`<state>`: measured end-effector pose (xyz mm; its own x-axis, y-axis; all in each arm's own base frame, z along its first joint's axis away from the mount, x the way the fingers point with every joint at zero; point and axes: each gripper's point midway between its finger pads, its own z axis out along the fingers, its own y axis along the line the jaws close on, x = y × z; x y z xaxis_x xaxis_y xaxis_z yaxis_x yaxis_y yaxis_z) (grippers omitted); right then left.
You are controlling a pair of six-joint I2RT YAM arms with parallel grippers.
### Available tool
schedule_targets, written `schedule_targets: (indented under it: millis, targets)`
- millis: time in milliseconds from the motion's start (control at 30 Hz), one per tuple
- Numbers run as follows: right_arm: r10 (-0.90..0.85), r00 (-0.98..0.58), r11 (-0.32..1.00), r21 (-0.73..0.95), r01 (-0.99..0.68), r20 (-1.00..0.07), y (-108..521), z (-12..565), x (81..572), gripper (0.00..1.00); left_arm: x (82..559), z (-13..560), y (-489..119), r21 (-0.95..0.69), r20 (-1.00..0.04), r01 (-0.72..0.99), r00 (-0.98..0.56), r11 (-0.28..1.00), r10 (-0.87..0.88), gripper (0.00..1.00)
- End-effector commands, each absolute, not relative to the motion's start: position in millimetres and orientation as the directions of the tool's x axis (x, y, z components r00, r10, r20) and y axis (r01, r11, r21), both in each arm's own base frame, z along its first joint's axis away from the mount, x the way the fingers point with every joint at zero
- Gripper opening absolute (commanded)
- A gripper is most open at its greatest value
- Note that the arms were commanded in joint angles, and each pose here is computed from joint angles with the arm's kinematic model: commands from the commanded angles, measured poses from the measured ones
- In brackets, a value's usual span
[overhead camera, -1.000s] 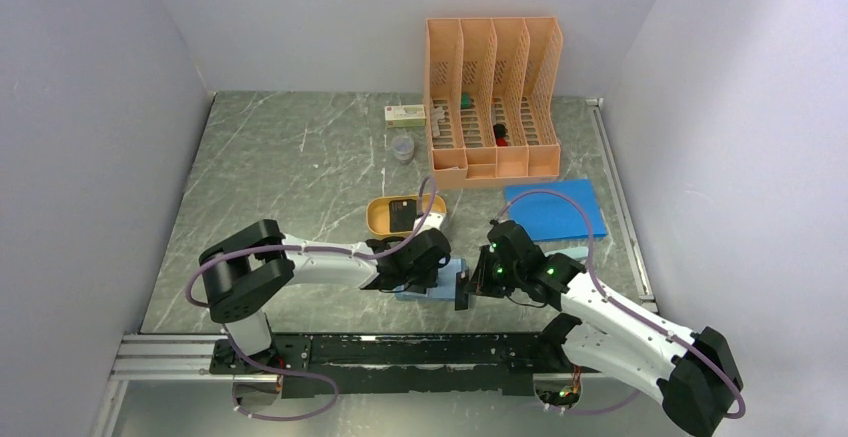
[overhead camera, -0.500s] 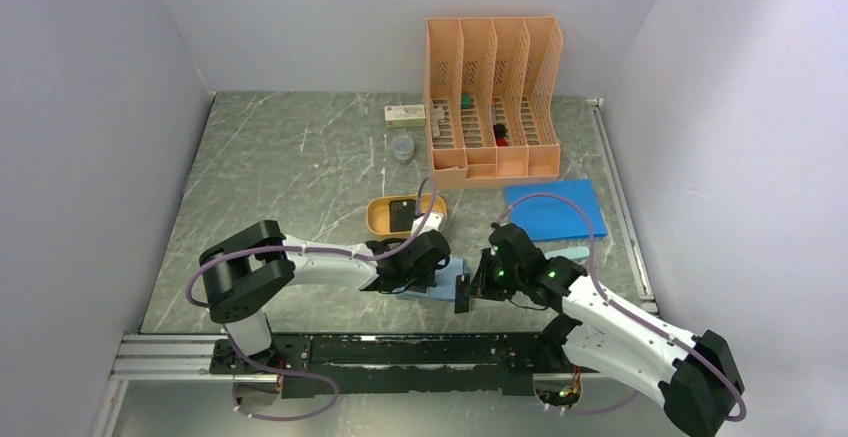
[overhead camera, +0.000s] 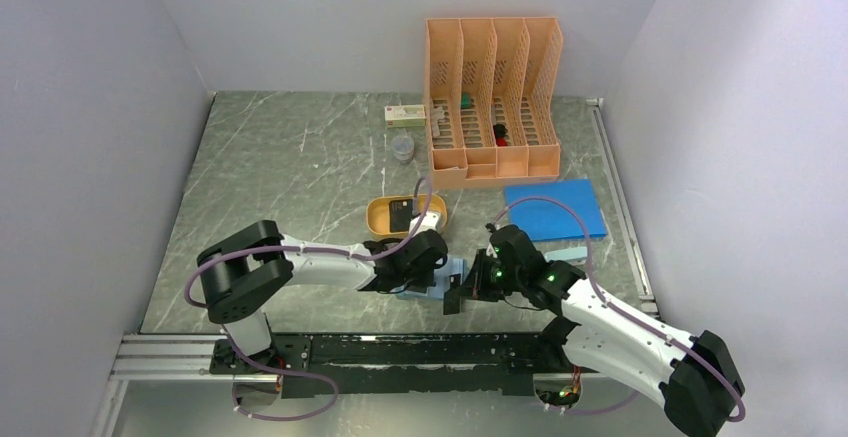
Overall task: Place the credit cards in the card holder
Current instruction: Insert the credit card into the card holder.
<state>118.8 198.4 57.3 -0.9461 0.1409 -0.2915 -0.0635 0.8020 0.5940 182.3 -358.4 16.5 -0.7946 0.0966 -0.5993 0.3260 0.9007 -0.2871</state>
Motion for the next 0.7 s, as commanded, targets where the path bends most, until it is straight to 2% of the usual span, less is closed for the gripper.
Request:
schedule_targets:
  millis: [0, 167, 267, 433, 667]
  targets:
    - [0.144, -0.937, 0.741, 0.662, -0.111, -0.319, 215.8, 73.0, 125.3, 0.0, 164.3, -13.7, -326.5, -0.218, -0.501, 0.307, -0.85, 0.926, 0.163, 0.11]
    - [0.135, -0.938, 0.729, 0.673, -0.125, -0.32, 223.3, 74.1, 130.1, 0.0, 169.9, 19.7, -337.0, -0.273, -0.53, 0.32, -0.837, 0.908, 0.135, 0.3]
    - [0.129, -0.939, 0.721, 0.68, -0.131, -0.318, 227.5, 73.0, 131.8, 0.0, 172.7, 38.6, -339.1, -0.291, -0.548, 0.322, -0.828, 0.901, 0.119, 0.37]
    - [0.123, -0.939, 0.717, 0.683, -0.141, -0.323, 232.1, 73.3, 135.9, 0.0, 173.3, 59.7, -335.2, -0.309, -0.571, 0.319, -0.815, 0.896, 0.093, 0.43]
    - [0.108, -0.939, 0.698, 0.698, -0.163, -0.327, 241.0, 78.1, 140.0, 0.0, 172.8, 79.5, -324.4, -0.317, -0.592, 0.308, -0.803, 0.897, 0.067, 0.45]
